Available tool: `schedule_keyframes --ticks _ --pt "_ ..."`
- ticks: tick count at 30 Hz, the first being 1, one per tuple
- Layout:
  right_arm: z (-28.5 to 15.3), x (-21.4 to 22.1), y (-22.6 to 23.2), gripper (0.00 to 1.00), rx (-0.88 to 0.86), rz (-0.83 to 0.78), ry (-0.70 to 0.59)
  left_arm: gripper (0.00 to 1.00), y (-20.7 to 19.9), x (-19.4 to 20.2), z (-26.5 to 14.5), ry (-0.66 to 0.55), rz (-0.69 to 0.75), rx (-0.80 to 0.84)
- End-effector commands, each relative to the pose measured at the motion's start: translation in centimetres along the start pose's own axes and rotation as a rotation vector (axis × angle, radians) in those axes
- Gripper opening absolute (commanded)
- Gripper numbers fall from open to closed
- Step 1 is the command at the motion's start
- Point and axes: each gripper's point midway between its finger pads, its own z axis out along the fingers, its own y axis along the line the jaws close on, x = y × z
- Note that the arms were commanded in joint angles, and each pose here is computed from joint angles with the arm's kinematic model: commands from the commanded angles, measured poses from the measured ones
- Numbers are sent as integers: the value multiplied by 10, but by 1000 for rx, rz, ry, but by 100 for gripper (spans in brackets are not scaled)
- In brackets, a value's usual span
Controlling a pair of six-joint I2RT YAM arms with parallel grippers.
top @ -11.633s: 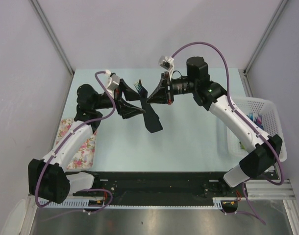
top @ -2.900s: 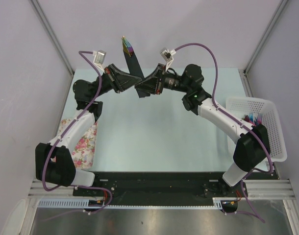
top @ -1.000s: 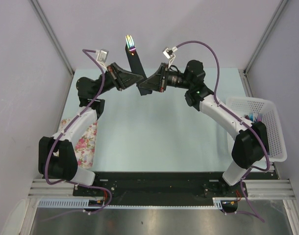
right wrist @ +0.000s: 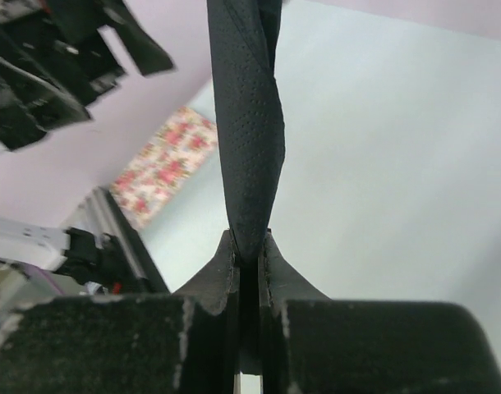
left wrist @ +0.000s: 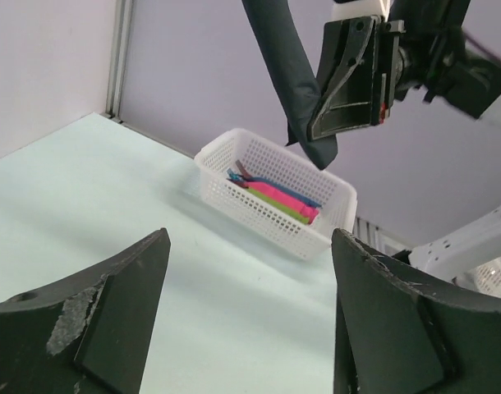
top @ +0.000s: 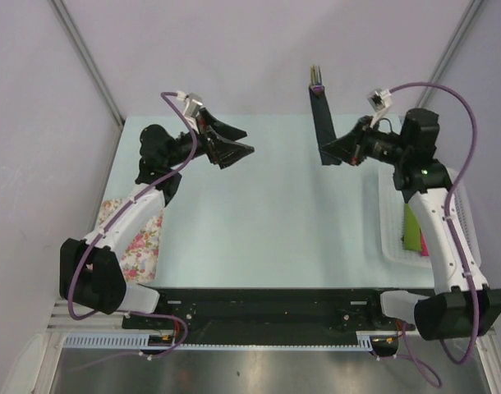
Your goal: Place the utensils on the paper napkin and roll it up
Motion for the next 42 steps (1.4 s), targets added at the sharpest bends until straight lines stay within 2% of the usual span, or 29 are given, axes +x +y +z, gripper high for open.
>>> schedule_keyframes --ticks 1,2,4,8,11,17,24,27,34,42 --pt "-63 34 -26 0 169 -30 72 84 -13 14 3 57 132 44" --pt "-78 44 -30 0 206 26 86 84 -13 16 3 63 130 44" --pt "-109 45 -44 0 297 30 70 84 -11 21 3 74 127 45" --pt "-157 81 -59 0 417 98 137 84 -8 25 5 82 121 42" --pt "-187 109 -77 0 500 202 168 84 -6 29 5 83 106 41" --pt "-225 137 -128 0 631 420 208 84 -2 34 3 69 70 27" --pt "-245 173 -157 0 635 569 270 84 5 41 -1 63 58 13" --pt "-250 191 -155 0 607 569 331 84 10 45 -3 68 48 4" --pt "-246 226 -173 0 509 713 393 84 24 50 -4 73 18 -12" --pt "-216 255 -197 0 471 789 423 83 36 48 -6 82 -14 -32"
